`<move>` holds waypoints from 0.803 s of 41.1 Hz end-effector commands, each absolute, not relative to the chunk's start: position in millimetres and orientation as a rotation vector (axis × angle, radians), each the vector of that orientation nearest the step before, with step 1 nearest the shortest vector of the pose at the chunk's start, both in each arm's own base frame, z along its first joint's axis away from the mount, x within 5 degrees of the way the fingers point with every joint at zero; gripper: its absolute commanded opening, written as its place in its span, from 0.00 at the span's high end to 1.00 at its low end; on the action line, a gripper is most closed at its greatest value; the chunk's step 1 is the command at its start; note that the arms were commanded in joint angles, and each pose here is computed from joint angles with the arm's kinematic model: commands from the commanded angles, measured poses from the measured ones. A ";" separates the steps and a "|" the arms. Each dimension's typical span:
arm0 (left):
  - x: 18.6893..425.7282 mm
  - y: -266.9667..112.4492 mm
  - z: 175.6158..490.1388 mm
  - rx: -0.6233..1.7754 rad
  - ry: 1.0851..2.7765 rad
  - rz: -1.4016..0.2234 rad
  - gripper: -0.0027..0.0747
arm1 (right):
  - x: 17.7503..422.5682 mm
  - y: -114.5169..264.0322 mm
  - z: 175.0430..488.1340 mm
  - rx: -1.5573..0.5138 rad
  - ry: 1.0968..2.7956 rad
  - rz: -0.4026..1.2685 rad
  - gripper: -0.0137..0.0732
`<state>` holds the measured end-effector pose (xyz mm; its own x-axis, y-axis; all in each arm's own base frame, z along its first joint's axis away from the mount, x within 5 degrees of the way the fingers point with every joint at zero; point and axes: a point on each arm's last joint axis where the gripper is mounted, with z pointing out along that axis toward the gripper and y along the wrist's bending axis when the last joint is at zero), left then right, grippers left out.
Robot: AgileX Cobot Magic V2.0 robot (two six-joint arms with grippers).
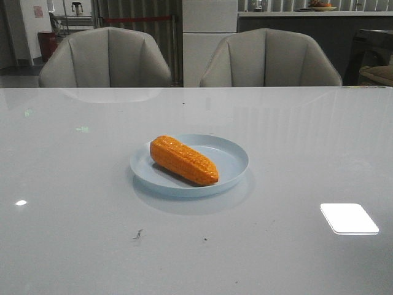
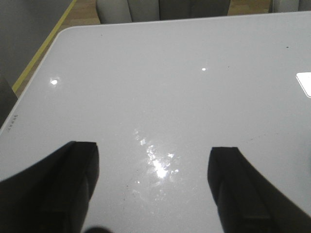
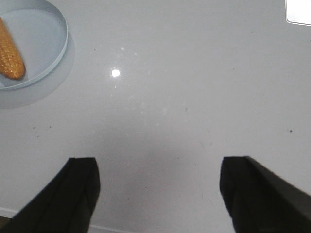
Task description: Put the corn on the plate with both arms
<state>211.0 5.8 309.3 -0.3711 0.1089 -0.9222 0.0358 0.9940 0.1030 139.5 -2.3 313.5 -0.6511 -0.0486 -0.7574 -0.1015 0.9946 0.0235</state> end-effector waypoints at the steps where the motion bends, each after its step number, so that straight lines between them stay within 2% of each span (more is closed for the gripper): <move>1: 202.8 5.5 337.2 0.085 1.797 0.091 0.40 | 142.3 -4.2 327.1 -0.093 2.188 0.051 0.14; 10: 169.7 1.8 356.1 0.031 1.725 0.009 0.79 | 142.3 -4.2 327.1 -0.093 2.188 0.051 0.14; 12: 158.7 0.0 359.7 0.037 1.722 -0.008 0.85 | 142.3 -4.2 327.1 -0.093 2.188 0.051 0.14; 24: 104.5 -4.6 379.8 0.068 1.597 -0.020 0.84 | 142.3 -4.2 327.1 -0.093 2.188 0.051 0.14; 33: 69.7 -6.9 374.8 0.085 1.528 -0.018 0.84 | 142.3 -4.2 327.1 -0.093 2.188 0.051 0.14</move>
